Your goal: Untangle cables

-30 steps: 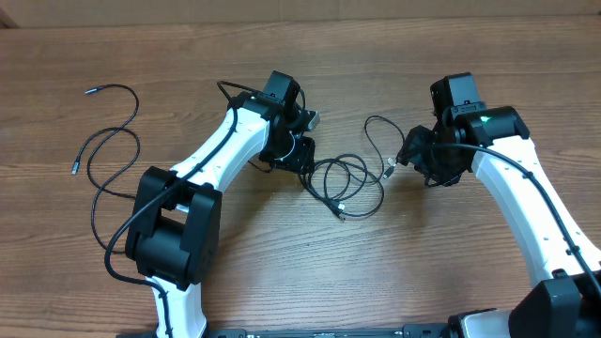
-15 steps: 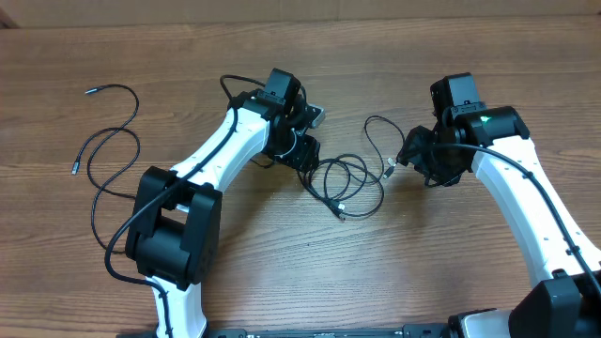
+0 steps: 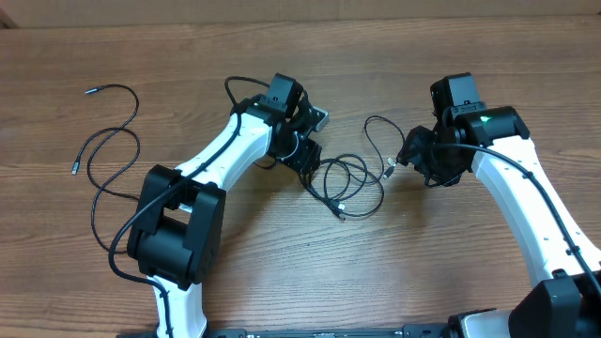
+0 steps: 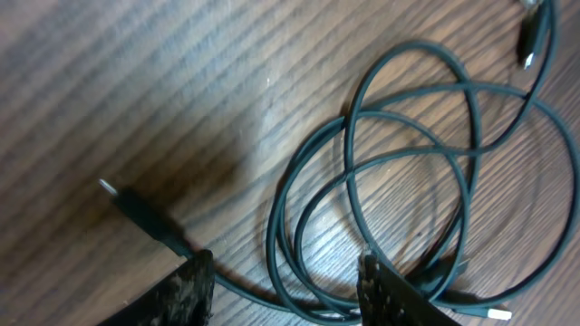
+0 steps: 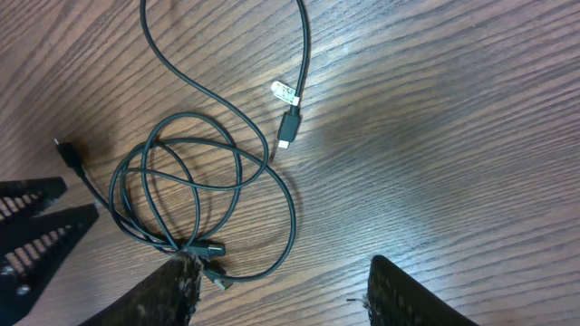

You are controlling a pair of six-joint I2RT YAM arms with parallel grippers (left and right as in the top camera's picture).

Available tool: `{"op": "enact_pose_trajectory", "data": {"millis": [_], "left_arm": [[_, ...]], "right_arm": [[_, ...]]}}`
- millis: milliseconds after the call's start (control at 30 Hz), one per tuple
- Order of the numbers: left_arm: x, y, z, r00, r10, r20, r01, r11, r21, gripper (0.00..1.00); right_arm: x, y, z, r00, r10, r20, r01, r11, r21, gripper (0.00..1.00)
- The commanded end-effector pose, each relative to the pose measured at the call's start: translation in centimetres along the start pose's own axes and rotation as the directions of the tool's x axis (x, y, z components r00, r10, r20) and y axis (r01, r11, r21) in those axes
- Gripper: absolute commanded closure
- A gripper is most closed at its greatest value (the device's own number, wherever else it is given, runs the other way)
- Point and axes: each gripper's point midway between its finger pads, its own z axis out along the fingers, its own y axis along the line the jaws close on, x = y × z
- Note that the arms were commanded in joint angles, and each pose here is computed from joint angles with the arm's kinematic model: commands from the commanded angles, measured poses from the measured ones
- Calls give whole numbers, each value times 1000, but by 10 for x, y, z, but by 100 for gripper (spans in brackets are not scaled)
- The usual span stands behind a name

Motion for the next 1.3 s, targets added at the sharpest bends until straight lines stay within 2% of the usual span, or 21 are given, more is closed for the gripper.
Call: {"op": "enact_pose_trajectory", "data": {"millis": [0, 667, 800, 933, 1033, 1267], "left_arm": [[14, 1, 15, 999, 23, -35, -23, 1000, -2, 50], [41, -19, 38, 994, 61, -89, -59, 998, 23, 60], [44, -20, 39, 993, 59, -98, -57, 998, 22, 67], [33, -16, 32, 997, 16, -70, -15, 1000, 13, 76], [13, -14, 18, 1000, -4, -24, 4, 1000, 10, 96], [-31, -23, -25, 999, 9, 44, -10, 1000, 21, 96]], "right_arm": [[-6, 6, -11, 999, -6, 31, 7, 1000, -28, 42], [-4, 5, -11, 1000, -6, 25, 6, 1000, -23, 43], [-5, 5, -11, 1000, -6, 25, 7, 1000, -24, 42], [-5, 5, -11, 1000, -6, 25, 7, 1000, -24, 42], [-4, 5, -11, 1000, -6, 25, 6, 1000, -23, 42], [-4, 5, -11, 1000, -6, 24, 6, 1000, -23, 41]]}}
